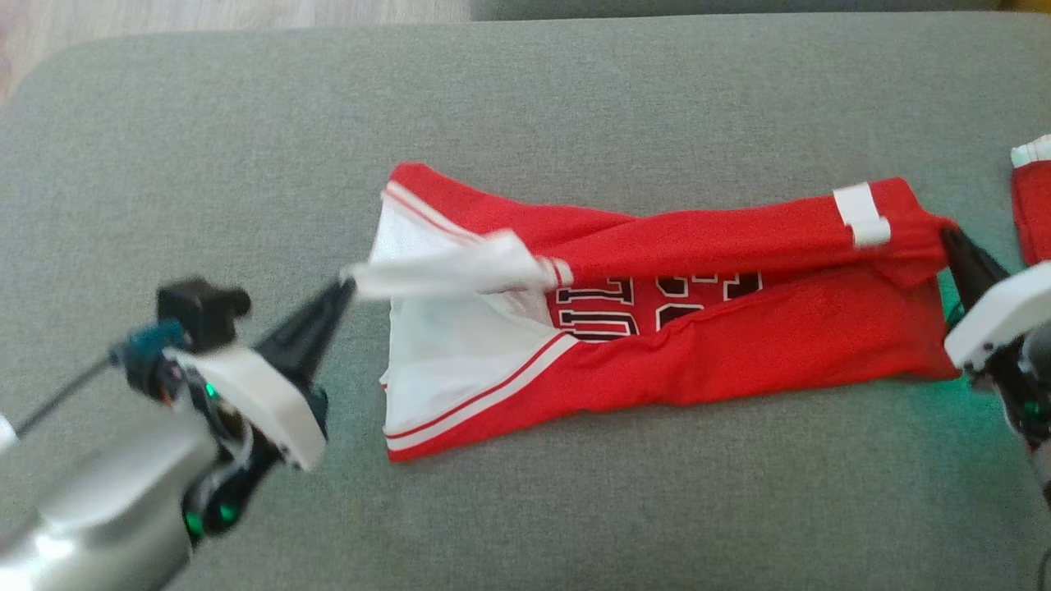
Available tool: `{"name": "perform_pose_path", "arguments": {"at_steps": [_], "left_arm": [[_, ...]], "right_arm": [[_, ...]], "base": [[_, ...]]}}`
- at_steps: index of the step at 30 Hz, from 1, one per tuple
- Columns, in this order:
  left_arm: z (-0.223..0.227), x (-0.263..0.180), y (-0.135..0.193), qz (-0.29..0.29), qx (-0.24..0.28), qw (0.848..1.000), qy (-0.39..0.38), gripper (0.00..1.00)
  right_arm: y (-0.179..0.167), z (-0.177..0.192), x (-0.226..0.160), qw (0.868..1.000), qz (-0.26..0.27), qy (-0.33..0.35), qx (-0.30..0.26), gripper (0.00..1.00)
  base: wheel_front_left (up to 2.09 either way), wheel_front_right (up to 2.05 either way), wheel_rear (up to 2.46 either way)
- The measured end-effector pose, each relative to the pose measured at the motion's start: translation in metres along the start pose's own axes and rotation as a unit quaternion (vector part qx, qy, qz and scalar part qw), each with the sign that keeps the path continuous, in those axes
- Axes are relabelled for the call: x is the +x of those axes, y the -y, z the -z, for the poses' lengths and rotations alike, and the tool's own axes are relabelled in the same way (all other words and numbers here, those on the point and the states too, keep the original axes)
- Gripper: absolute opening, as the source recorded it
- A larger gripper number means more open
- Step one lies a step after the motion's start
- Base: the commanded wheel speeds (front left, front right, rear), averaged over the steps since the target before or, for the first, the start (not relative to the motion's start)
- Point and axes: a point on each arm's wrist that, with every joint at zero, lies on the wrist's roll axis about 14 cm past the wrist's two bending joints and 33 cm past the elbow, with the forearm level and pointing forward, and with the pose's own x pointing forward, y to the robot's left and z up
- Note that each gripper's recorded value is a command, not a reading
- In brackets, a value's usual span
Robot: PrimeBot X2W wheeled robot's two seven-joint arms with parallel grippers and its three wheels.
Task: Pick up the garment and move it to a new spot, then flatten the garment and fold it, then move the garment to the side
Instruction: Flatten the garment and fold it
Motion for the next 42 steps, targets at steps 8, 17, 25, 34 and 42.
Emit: {"name": "perform_pose_path", "arguments": {"at_steps": [8,17,25,34,42], "left_arm": [[0.048,-0.01,0.018,-0.002,-0.039,0.999,-0.035,0.76],[0.02,-0.013,0.018,-0.087,-0.049,0.992,0.078,1.0],[0.013,-0.053,0.045,-0.164,-0.042,0.97,0.177,1.0],[-0.003,-0.087,0.052,-0.209,-0.018,0.946,0.247,1.0],[0.001,-0.102,0.046,-0.23,-0.018,0.939,0.256,1.0]], "right_arm": [[0.009,0.028,-0.008,0.999,0.011,-0.026,0.016,0.82],[0.016,0.042,-0.038,0.997,0.031,0.017,0.071,1.0],[0.008,0.057,-0.06,0.994,0.031,0.031,0.101,1.0],[0.003,0.034,-0.029,0.995,0.045,0.026,0.088,1.0],[0.008,0.052,-0.002,0.994,0.078,-0.061,0.04,1.0]], "base": [[0.0,0.0,0.0],[0.0,0.0,0.0],[0.0,0.0,0.0],[0.0,0.0,0.0],[0.0,0.0,0.0]]}}
